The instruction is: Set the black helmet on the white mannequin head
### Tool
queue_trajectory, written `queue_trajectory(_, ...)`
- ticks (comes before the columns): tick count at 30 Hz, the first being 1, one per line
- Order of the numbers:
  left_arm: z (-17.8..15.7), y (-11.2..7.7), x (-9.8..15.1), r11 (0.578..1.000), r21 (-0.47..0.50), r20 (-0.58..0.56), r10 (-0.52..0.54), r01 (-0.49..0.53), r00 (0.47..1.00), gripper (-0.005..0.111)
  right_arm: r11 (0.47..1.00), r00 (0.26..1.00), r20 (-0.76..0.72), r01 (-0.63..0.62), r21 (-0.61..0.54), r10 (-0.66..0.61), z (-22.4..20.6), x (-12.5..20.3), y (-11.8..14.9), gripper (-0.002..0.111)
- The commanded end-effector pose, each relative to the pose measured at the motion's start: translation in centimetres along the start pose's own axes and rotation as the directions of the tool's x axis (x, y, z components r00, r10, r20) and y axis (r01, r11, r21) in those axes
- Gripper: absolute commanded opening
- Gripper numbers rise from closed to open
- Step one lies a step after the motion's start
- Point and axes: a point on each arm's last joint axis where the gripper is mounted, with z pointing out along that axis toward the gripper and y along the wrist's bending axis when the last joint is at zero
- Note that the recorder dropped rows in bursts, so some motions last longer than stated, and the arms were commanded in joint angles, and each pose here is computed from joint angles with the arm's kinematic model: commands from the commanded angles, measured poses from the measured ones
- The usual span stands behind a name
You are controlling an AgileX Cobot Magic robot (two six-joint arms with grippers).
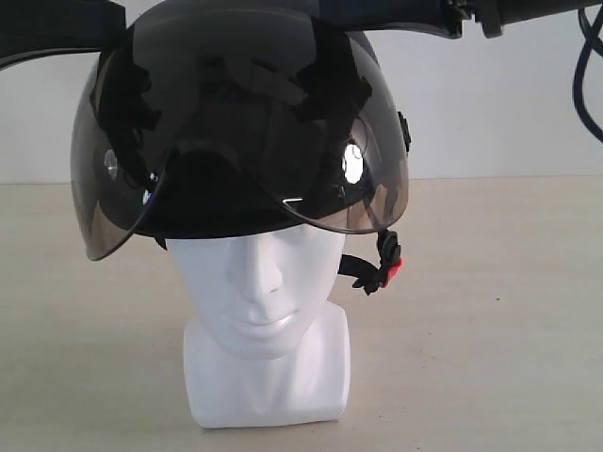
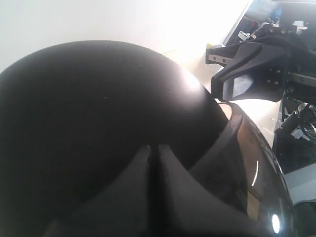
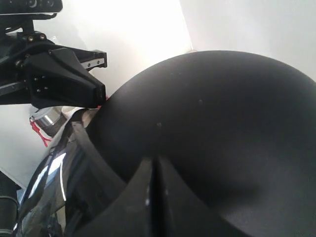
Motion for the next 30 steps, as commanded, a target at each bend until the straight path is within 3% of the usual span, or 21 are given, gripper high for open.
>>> queue_trajectory(1, 0.1, -0.5, 0.9, 0.998, 0.062, -0.092, 0.019, -0.014, 0.996, 0.004, 1.0, 0.996, -0.085, 0.014, -0.019, -0.015, 0.2, 0.9, 0.0, 0.0)
queue_trajectory(19, 0.1, -0.2, 1.1, 0.999, 0.027, -0.114, 0.023, -0.02, 0.993, 0.004, 0.996, 0.979, -0.185, -0.089, -0.009, 0.085, 1.0, 4.8, -1.2, 0.0)
queue_trajectory(30, 0.1, -0.1, 1.0, 1.0, 0.013, -0.108, 0.008, -0.006, 0.994, 0.004, 0.994, 0.967, -0.239, -0.103, -0.034, 0.091, 0.9, 5.4, -0.9, 0.0)
